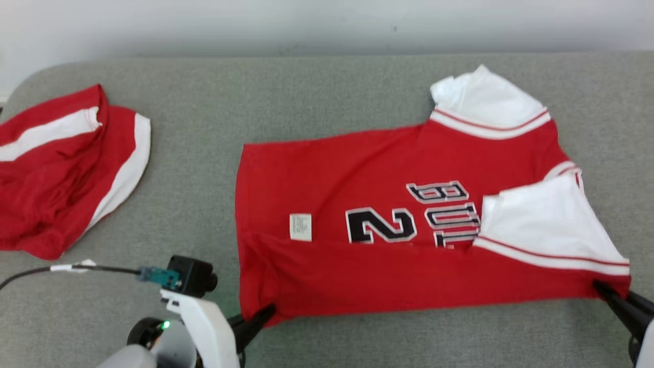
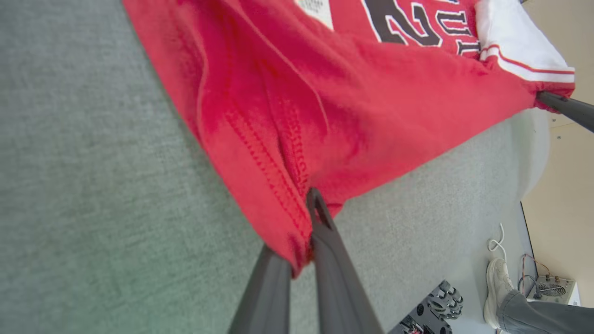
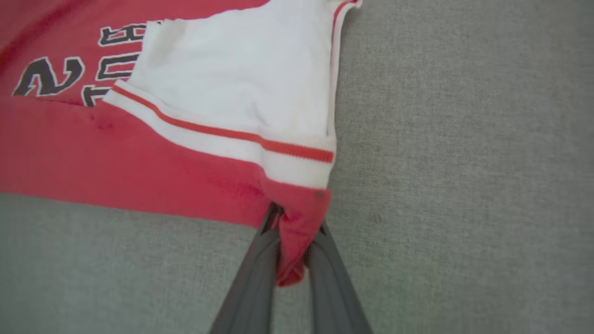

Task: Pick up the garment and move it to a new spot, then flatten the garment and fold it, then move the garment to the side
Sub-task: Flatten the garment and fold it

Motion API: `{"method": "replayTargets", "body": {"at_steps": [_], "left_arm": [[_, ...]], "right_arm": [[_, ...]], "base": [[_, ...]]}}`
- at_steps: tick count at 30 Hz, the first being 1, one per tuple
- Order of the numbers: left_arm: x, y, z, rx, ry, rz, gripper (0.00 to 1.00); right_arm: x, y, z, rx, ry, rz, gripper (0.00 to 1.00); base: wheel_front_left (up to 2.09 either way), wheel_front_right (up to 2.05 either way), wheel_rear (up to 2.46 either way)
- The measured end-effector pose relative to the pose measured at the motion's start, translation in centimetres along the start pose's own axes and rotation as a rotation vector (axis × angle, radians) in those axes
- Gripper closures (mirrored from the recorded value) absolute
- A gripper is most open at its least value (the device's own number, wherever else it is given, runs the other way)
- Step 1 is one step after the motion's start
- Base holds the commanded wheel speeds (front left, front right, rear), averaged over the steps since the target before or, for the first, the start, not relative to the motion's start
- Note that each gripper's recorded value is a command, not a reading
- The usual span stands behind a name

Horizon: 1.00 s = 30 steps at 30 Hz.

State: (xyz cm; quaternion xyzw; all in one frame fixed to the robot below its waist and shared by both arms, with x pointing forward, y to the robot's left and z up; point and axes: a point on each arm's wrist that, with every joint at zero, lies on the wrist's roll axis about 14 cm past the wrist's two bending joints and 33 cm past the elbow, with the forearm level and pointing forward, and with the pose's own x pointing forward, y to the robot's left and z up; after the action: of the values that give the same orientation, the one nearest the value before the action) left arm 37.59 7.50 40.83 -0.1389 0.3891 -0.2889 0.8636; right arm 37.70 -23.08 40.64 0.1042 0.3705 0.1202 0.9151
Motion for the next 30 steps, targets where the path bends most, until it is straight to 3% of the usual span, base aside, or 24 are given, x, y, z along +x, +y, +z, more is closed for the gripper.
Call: {"method": "replayTargets", "body": {"at_steps": [11, 12, 13, 14, 15, 16, 22, 27, 30], "left_arm": [[-3.1, -2.1, -3.1, -0.045, 0.056, -0.038, 1.00], [-3.1, -2.1, -3.6, -0.050, 0.070, -0.034, 1.00], [-3.2, -1.9, -4.1, -0.048, 0.082, -0.028, 1.00], [-3.3, -1.6, -4.3, -0.046, 0.086, -0.011, 0.82], [-3.3, -1.3, -4.2, -0.036, 0.076, 0.006, 0.26], [-3.3, -1.0, -4.1, -0.021, 0.067, 0.021, 0.00], [-4.0, 0.2, -3.2, 0.014, 0.025, 0.082, 0.00], [-4.1, 0.5, 1.7, 0.021, -0.127, 0.089, 0.00], [-3.2, 1.5, 5.3, 0.058, -0.201, 0.111, 0.00]], "right_arm": [[-6.1, 0.9, -6.1, 0.084, 0.109, 0.017, 1.00], [-6.2, 1.0, -6.5, 0.084, 0.123, 0.014, 0.87], [-6.3, 1.1, -6.9, 0.076, 0.136, 0.013, 0.54], [-6.2, 1.2, -7.1, 0.074, 0.138, 0.014, 0.00], [-6.1, 1.5, -7.2, 0.082, 0.135, 0.021, 0.00], [-6.0, 1.8, -7.2, 0.087, 0.131, 0.027, 0.00], [-6.1, 1.0, -5.1, 0.049, 0.092, 0.005, 0.00], [-5.6, 0.3, 2.8, -0.019, -0.100, 0.005, 0.00], [-3.8, 0.7, 6.5, -0.072, -0.142, 0.020, 0.00]], "base": [[0.00, 0.00, 0.00], [0.00, 0.00, 0.00], [0.00, 0.00, 0.00], [0.00, 0.00, 0.00], [0.00, 0.00, 0.00], [0.00, 0.00, 0.00], [0.00, 0.00, 0.00], [0.00, 0.00, 0.00], [0.00, 0.00, 0.00]]}}
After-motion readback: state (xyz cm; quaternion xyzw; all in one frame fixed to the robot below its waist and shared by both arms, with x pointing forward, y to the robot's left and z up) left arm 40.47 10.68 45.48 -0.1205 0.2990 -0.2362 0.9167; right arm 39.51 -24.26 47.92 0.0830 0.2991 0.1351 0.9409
